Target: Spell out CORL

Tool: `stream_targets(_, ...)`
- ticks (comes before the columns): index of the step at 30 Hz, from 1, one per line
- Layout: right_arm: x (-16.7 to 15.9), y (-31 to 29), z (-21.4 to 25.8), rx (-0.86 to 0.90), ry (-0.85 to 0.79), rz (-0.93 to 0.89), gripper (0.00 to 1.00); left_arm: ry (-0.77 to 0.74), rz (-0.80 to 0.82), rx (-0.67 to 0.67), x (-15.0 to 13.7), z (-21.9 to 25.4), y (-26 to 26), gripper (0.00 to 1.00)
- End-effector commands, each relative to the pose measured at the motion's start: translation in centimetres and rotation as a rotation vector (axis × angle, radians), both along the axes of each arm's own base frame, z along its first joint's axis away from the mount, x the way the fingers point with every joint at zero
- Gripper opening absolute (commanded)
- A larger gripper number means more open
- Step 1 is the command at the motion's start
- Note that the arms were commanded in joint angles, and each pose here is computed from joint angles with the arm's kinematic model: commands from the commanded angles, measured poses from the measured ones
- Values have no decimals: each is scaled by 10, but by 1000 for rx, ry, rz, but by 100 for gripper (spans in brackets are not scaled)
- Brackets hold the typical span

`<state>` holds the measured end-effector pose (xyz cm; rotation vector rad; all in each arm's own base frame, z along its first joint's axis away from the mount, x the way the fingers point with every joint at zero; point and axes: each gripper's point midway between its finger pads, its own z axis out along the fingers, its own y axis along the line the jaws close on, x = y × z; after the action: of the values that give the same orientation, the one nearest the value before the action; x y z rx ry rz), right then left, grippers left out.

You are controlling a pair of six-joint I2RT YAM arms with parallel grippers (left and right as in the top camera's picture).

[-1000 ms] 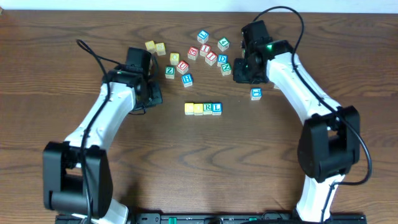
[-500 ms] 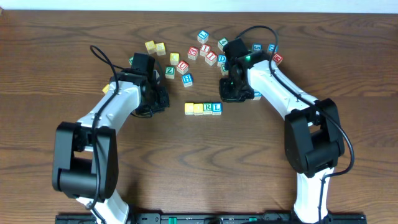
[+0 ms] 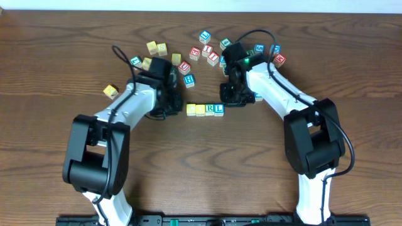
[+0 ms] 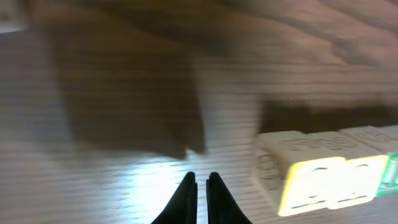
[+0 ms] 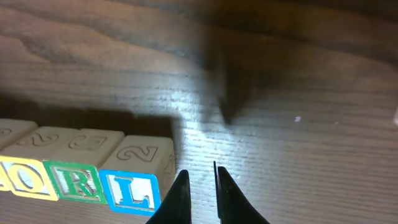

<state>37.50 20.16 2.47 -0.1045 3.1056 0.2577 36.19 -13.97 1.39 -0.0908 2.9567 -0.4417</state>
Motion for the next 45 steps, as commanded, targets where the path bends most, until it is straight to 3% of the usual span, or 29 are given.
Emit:
stream_targets(1,-11,2,-11,-8,35,-7,10,6,-34,-4,-4,-5,-5,8)
stream_targets(45,-16,29,-14,39,30,-64,9,-42,-78,-21,3,-7,-25,7)
